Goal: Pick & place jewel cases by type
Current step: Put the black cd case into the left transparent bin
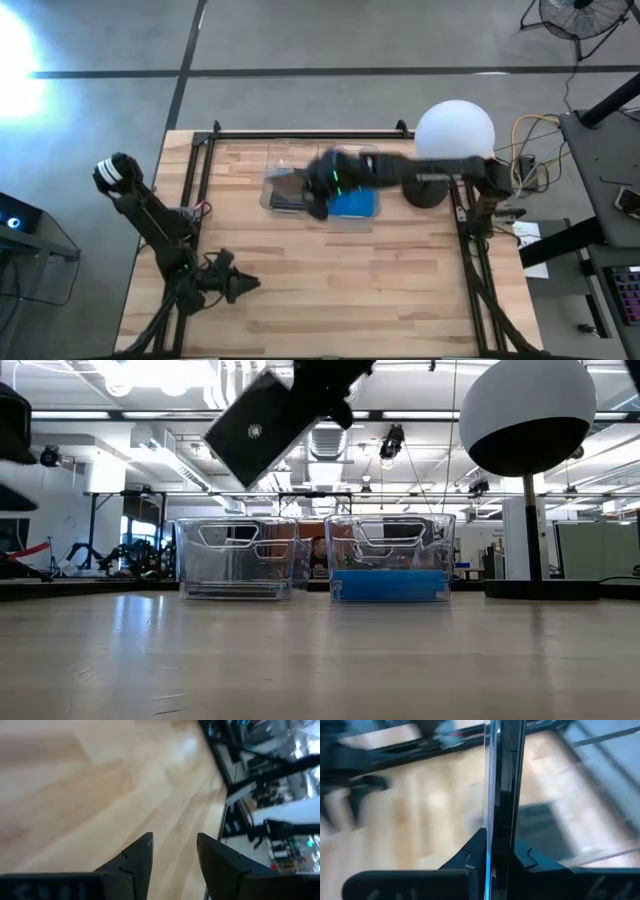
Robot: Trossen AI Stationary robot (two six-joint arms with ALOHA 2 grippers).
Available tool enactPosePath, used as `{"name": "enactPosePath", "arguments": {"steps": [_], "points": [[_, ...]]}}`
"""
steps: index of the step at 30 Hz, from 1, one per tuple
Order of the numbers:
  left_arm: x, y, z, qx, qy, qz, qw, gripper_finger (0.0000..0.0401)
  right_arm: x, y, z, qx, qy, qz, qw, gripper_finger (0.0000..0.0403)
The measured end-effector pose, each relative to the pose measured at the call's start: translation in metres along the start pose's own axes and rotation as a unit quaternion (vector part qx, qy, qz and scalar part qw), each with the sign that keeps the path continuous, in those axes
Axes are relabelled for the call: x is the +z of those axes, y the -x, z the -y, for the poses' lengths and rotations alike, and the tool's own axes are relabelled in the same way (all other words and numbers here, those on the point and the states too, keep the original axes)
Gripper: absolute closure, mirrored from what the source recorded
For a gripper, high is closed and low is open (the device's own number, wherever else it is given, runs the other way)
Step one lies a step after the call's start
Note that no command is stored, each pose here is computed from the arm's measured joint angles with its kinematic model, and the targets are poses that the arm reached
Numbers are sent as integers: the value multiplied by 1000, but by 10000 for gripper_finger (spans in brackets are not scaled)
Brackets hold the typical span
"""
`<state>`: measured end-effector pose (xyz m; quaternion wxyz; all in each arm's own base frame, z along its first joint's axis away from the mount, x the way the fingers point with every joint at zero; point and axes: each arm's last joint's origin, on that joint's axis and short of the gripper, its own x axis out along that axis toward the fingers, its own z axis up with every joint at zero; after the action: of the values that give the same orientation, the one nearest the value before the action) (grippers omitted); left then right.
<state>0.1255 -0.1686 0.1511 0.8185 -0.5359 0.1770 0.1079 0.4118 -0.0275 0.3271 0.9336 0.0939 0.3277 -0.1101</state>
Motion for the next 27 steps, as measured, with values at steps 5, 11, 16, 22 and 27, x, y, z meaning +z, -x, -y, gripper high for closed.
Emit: {"name": "enactPosePath", "arguments": {"steps": [5, 11, 16, 22, 27], "points": [[7, 3, -2, -4, -4, 35, 999, 265, 28, -20, 49, 12, 43, -27, 999, 371], [9, 2, -15, 3, 22, 49, 999, 265, 28, -68, 70, 67, 89, -137, 984, 371], [10, 2, -17, 6, 30, 51, 998, 266, 16, -99, 74, 79, 122, -200, 969, 371], [10, 2, -18, 11, 23, 52, 998, 266, 8, -102, 77, 85, 58, -221, 970, 370], [12, 1, -20, 17, 22, 57, 998, 266, 12, -104, 75, 84, 46, -201, 975, 341]]}}
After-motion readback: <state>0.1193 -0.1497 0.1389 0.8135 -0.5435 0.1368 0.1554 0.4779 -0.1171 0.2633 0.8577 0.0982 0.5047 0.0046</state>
